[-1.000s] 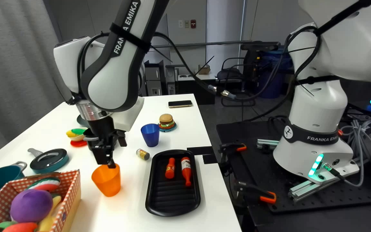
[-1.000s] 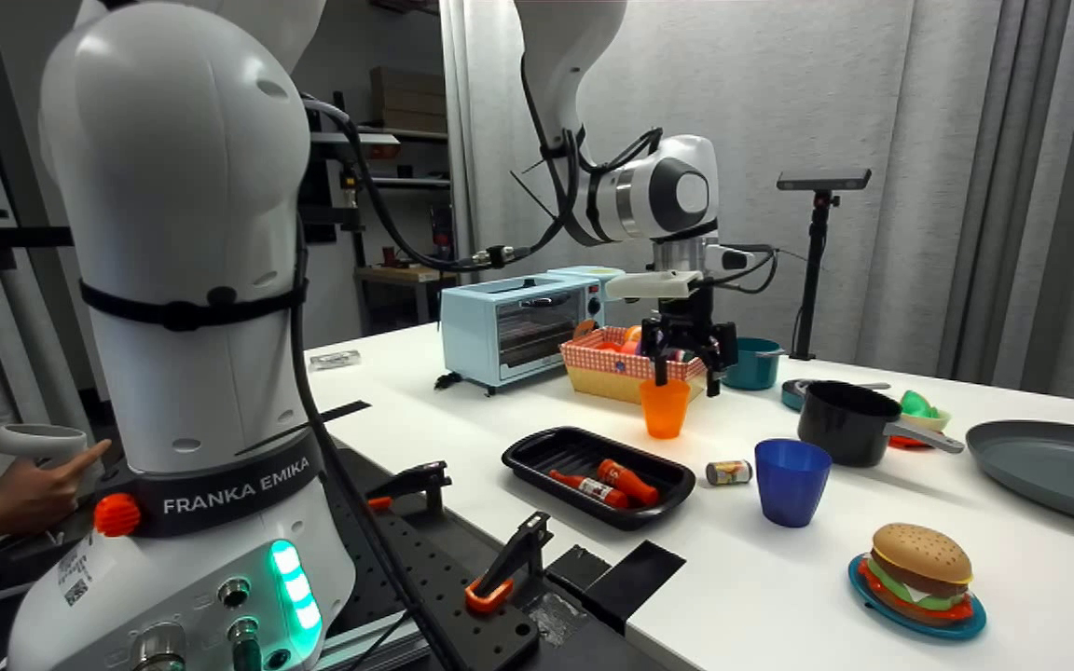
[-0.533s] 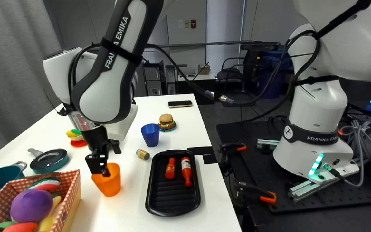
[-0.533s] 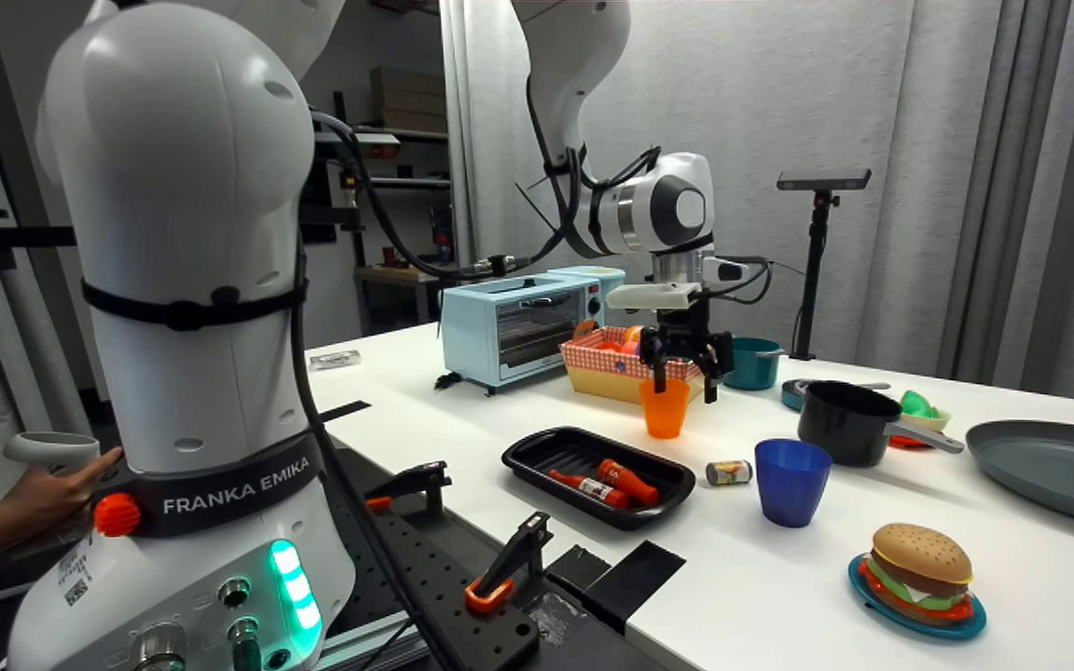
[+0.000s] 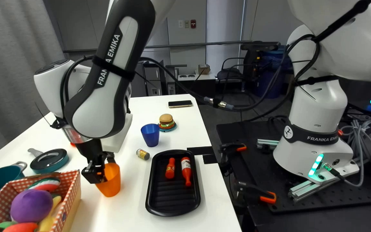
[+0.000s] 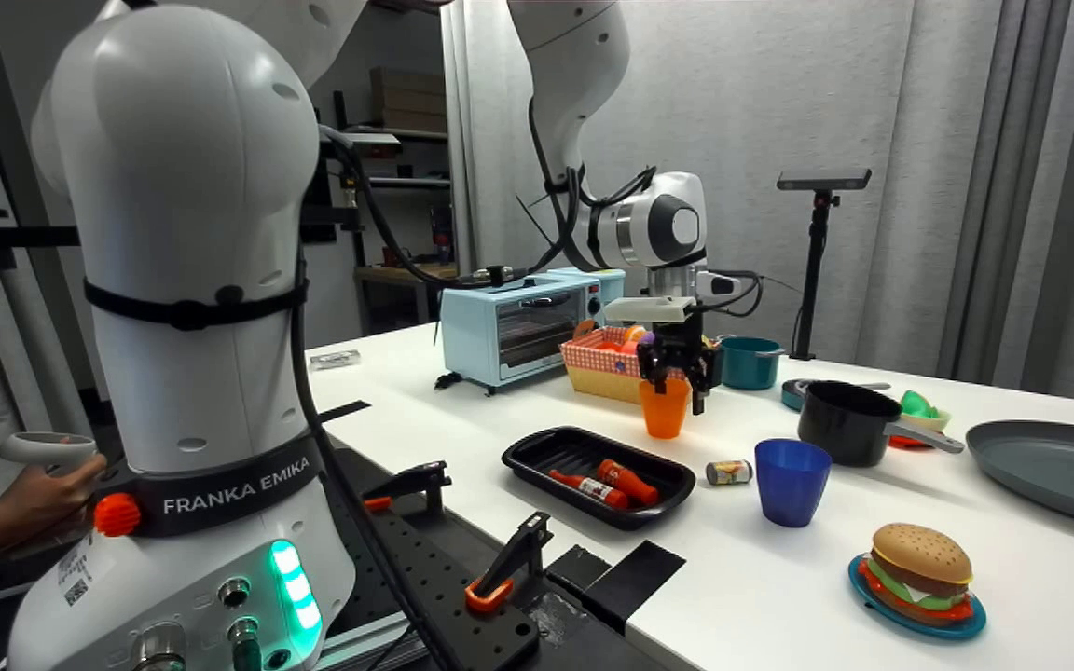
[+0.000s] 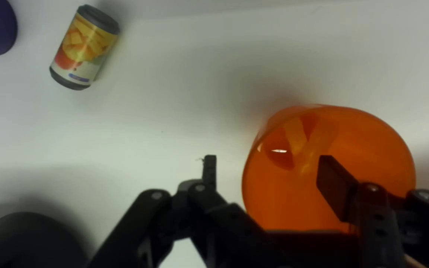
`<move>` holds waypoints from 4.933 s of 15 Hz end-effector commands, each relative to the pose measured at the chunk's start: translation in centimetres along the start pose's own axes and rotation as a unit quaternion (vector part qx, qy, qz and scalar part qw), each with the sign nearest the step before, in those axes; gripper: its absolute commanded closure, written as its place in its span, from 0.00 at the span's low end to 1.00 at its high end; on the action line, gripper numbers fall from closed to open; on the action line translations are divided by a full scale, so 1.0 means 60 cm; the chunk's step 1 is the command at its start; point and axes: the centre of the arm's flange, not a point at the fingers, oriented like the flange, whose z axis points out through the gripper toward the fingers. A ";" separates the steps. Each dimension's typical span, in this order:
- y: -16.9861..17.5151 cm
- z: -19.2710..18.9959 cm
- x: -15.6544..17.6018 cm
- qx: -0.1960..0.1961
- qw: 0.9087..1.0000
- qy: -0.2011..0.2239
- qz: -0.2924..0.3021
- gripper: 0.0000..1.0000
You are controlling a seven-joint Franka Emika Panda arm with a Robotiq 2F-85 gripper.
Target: Pour the potato chips out of the orange cup and onto the black tray, pour the potato chips from the dark blue cup and onto the black tray
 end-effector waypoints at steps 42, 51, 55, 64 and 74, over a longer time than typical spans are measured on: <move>0.008 -0.319 -0.312 -0.100 0.985 0.117 0.079 0.98; 0.034 -0.311 -0.366 -0.143 0.981 0.096 0.093 0.98; 0.035 -0.310 -0.374 -0.214 0.970 0.083 0.084 0.98; 0.004 -0.295 -0.386 -0.394 0.918 0.054 0.010 0.98; -0.046 -0.256 -0.311 -0.494 0.862 0.062 -0.095 0.98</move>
